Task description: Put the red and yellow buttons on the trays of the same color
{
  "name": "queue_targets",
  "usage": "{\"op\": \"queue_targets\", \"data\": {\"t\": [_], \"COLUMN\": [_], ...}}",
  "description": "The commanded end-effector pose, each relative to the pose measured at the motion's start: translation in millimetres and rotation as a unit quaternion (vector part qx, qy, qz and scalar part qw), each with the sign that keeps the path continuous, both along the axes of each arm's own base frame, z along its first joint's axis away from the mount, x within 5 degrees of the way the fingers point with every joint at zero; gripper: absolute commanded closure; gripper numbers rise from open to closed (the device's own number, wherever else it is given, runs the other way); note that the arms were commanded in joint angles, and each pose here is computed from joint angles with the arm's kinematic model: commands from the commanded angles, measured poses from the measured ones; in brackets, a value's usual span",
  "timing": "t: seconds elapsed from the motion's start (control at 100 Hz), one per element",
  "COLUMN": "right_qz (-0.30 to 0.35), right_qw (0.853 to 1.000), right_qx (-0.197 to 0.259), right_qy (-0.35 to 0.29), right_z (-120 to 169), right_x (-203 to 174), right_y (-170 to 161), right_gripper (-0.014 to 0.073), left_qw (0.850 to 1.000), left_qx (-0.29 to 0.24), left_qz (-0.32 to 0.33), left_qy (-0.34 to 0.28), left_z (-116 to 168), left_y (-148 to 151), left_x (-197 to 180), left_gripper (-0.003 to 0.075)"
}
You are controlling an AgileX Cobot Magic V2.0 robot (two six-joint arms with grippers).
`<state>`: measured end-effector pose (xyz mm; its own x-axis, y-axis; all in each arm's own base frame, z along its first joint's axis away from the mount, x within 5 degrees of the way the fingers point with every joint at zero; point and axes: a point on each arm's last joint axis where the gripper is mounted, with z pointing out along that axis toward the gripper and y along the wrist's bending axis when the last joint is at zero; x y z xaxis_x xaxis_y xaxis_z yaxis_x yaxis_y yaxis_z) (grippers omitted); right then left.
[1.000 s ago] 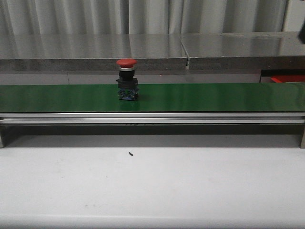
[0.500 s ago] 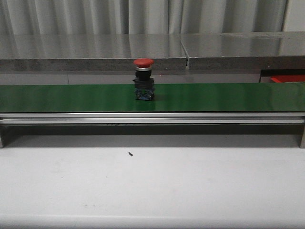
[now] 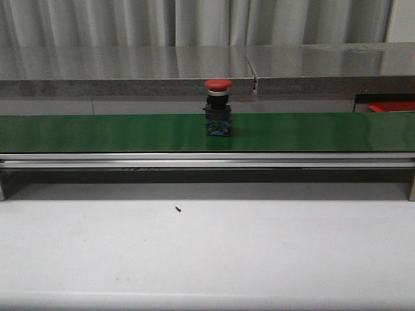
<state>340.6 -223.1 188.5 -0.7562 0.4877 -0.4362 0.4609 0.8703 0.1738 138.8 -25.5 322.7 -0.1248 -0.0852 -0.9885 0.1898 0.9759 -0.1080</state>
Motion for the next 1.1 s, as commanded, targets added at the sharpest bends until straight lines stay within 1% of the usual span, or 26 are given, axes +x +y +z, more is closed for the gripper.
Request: {"op": "queue_targets", "data": {"t": [0.0, 0.13, 0.2, 0.27, 0.41, 0.46, 0.51, 0.66, 0.73, 0.84, 0.96, 1.02, 1.09], "right_qz": [-0.014, -0.017, -0.018, -0.018, -0.017, -0.017, -0.017, -0.014, -0.012, -0.004, 0.048, 0.08, 0.119], "right_qw": [0.998, 0.997, 0.997, 0.997, 0.997, 0.997, 0.997, 0.997, 0.996, 0.992, 0.984, 0.978, 0.97], "right_qx": [-0.038, -0.043, -0.045, -0.045, -0.044, -0.043, -0.043, -0.048, -0.053, -0.073, -0.114, -0.13, -0.144], "right_qy": [-0.052, -0.055, -0.056, -0.056, -0.055, -0.055, -0.055, -0.064, -0.074, -0.1, -0.127, -0.143, -0.156], "right_z": [24.2, 19.7, 19.8, 19.8, 19.6, 19.6, 19.6, 29.9, 42.3, 69.4, 100.5, 115.9, 127.6], "right_x": [4.8, 6.8, 7.1, 7.1, 6.9, 6.9, 6.9, 9.6, 10.7, 7.7, 7.0, 8.2, 8.5], "right_y": [-7.8, -10.2, -10.6, -10.6, -10.3, -10.3, -10.3, -11.7, -11.8, -6.6, 13.7, 30.5, 52.1], "right_gripper": [0.0475, 0.0471, 0.0449, 0.0379, 0.0157, 0.0109, 0.0083, 0.0073, 0.0073, 0.0073, 0.0073, 0.0073, 0.0073], "left_qw": [0.999, 0.999, 0.999, 0.999, 0.999, 0.999, 0.999, 0.999, 0.999, 0.999, 0.999, 0.999, 0.999], "left_qx": [-0.012, -0.012, -0.012, -0.012, -0.012, -0.012, -0.012, -0.012, -0.012, -0.012, -0.012, -0.012, -0.012], "left_qz": [0.018, 0.018, 0.018, 0.018, 0.018, 0.018, 0.018, 0.018, 0.018, 0.018, 0.018, 0.018, 0.018], "left_qy": [-0.025, -0.025, -0.025, -0.025, -0.025, -0.025, -0.025, -0.025, -0.025, -0.025, -0.025, -0.025, -0.025], "left_z": [11.3, 11.3, 11.3, 11.3, 11.3, 11.3, 11.3, 11.3, 11.3, 11.3, 11.3, 11.3, 11.3], "left_y": [2.7, 2.7, 2.7, 2.7, 2.7, 2.7, 2.7, 2.7, 2.7, 2.7, 2.7, 2.7, 2.7], "left_x": [1.4, 1.4, 1.4, 1.4, 1.4, 1.4, 1.4, 1.4, 1.4, 1.4, 1.4, 1.4, 1.4], "left_gripper": [0.0739, 0.0739, 0.0739, 0.0739, 0.0739, 0.0739, 0.0739, 0.0739, 0.0739, 0.0739, 0.0739, 0.0739, 0.0739]}}
